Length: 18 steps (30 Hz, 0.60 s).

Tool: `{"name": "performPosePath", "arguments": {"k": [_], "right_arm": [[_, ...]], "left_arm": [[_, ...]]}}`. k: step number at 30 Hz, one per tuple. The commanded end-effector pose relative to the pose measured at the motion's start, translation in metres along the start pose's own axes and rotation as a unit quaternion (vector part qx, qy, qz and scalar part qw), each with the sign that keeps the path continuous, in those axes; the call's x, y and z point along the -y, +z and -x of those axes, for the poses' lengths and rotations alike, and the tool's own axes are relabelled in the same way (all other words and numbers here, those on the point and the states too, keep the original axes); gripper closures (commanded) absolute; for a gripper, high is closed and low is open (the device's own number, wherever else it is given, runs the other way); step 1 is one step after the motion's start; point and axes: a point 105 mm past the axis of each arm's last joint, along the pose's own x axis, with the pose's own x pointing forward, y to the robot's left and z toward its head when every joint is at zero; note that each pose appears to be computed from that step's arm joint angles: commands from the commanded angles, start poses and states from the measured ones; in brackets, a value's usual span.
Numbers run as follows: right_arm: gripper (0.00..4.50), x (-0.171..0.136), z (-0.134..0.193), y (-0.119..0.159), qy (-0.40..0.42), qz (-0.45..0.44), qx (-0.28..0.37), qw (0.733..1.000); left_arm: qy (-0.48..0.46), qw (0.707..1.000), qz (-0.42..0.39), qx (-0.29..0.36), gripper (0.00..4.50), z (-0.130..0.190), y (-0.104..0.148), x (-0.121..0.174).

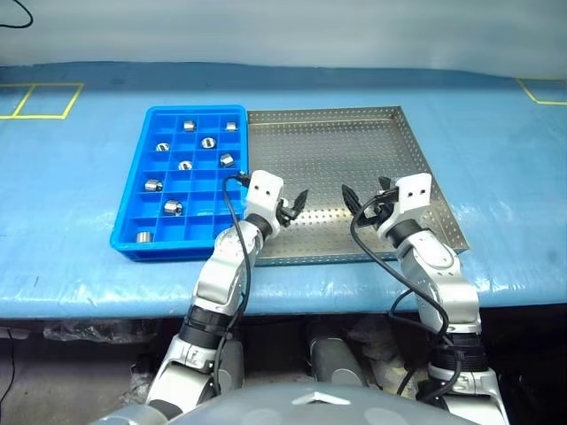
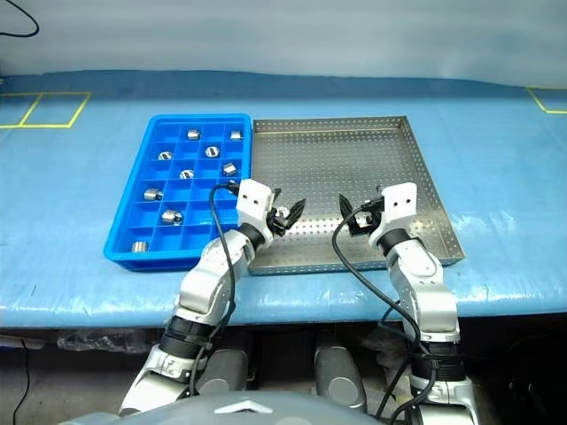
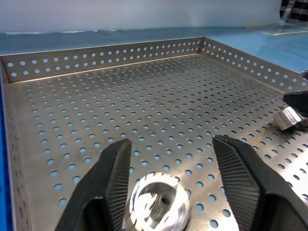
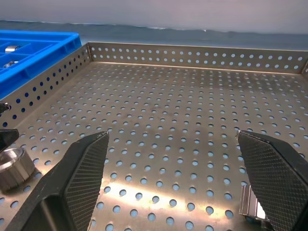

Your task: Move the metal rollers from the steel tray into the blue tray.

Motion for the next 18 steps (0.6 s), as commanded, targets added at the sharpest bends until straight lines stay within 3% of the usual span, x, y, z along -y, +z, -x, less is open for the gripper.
{"name": "performPosePath", "arguments": {"k": [1,7,13,18], "right_arm": [[0.0,-0.012,0.007,-0.001,0.051,-0.009,-0.017,0.998],[0.0,-0.038,0.004,-0.009,0.12,-0.02,-0.048,0.991],[0.0,-0.059,-0.015,-0.006,0.152,-0.017,-0.046,0.987],[0.0,-0.077,-0.031,-0.015,0.183,-0.018,-0.078,0.98]], "left_arm": [[-0.039,0.999,0.004,0.015,0.22,-0.004,0.011,0.014],[-0.03,0.998,0.005,0.049,0.22,0.005,0.027,-0.003],[0.038,0.989,0.007,0.142,0.22,0.035,0.069,-0.043],[0.071,0.99,-0.064,0.102,0.22,0.056,0.061,-0.059]]}}
